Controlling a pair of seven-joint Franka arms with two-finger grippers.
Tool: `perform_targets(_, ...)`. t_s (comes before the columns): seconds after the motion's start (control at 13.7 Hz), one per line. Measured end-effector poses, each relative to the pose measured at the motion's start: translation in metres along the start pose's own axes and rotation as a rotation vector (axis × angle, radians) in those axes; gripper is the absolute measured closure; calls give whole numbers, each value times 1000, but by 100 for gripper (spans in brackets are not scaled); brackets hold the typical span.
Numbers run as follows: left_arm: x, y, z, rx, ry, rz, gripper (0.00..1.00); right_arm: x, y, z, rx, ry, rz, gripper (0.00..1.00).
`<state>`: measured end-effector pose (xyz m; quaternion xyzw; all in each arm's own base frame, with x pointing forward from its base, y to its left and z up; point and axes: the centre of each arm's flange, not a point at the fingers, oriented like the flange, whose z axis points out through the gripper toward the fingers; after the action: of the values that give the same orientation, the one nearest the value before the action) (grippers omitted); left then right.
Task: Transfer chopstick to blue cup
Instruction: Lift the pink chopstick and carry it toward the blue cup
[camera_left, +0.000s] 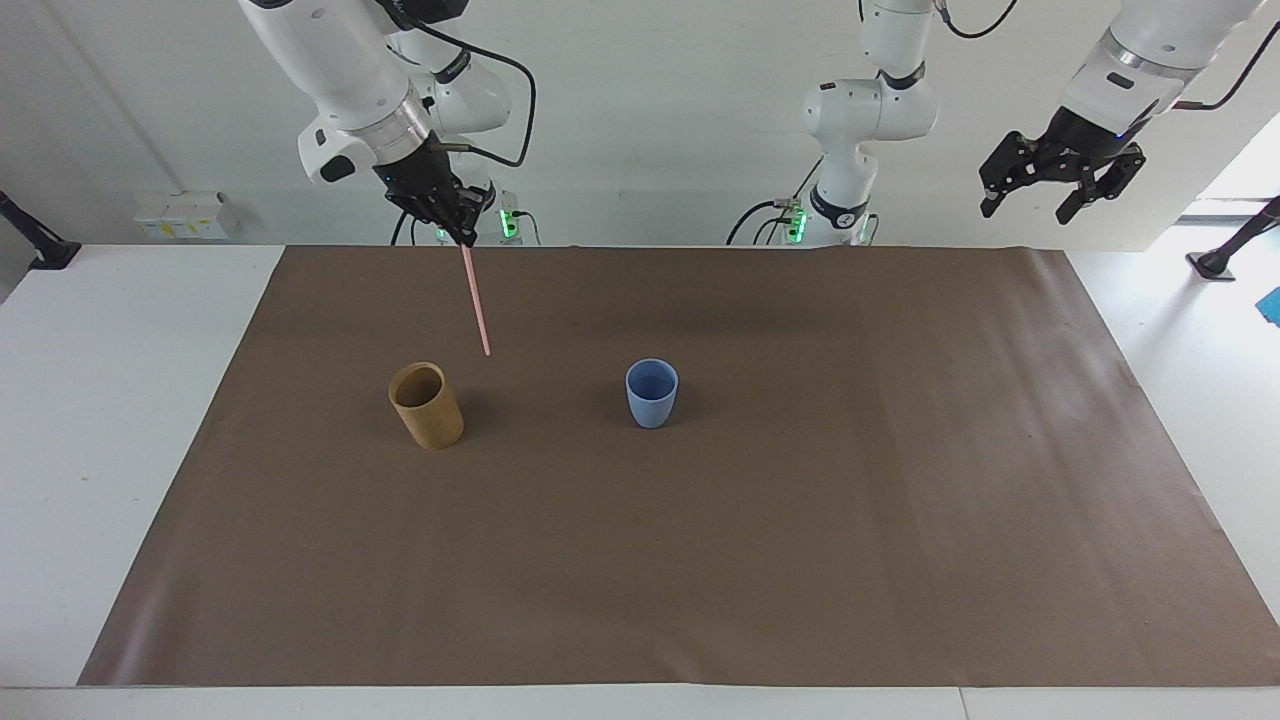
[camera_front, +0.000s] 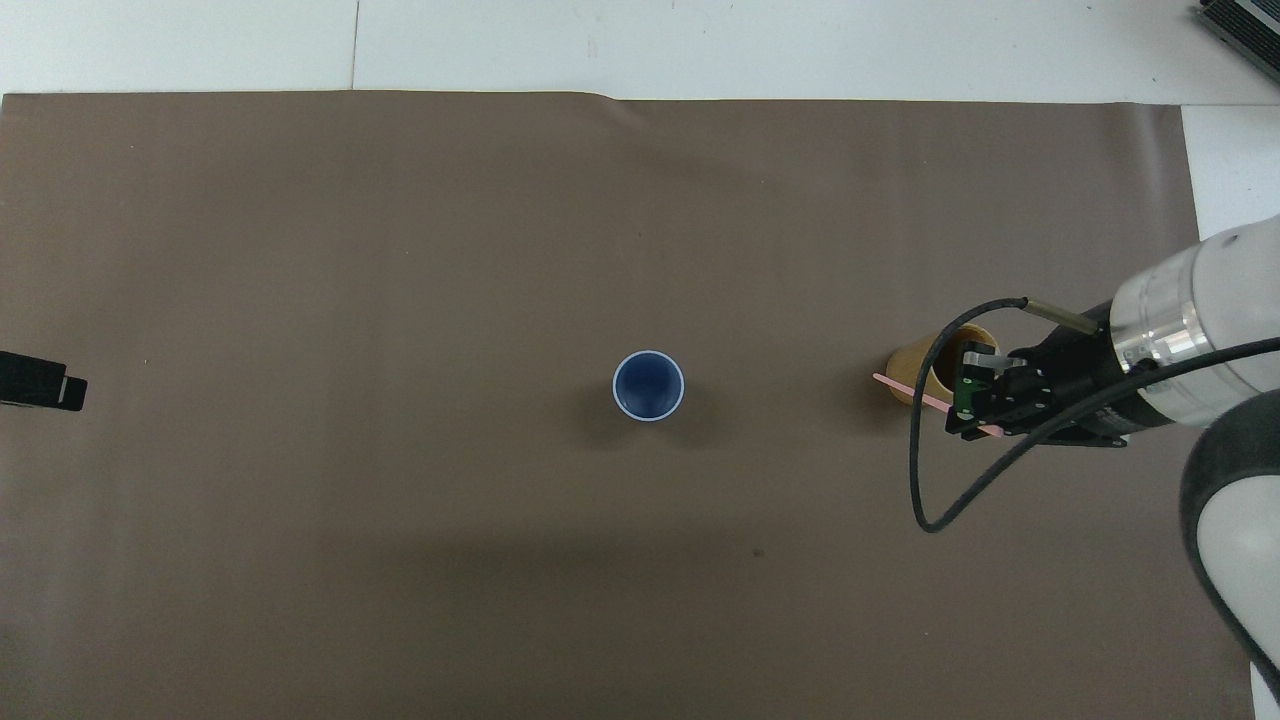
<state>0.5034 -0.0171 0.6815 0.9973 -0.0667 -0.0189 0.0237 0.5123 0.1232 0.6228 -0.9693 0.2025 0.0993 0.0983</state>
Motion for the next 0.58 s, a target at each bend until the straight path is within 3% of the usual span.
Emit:
perform_targets(0.22,0,0,0,0,0,-1,0,-26,-49,6,63,34,89,92)
perform_targets(0.58,-1,-10,0,-2,1,-19,0,-64,-111,37,71,33,178,92)
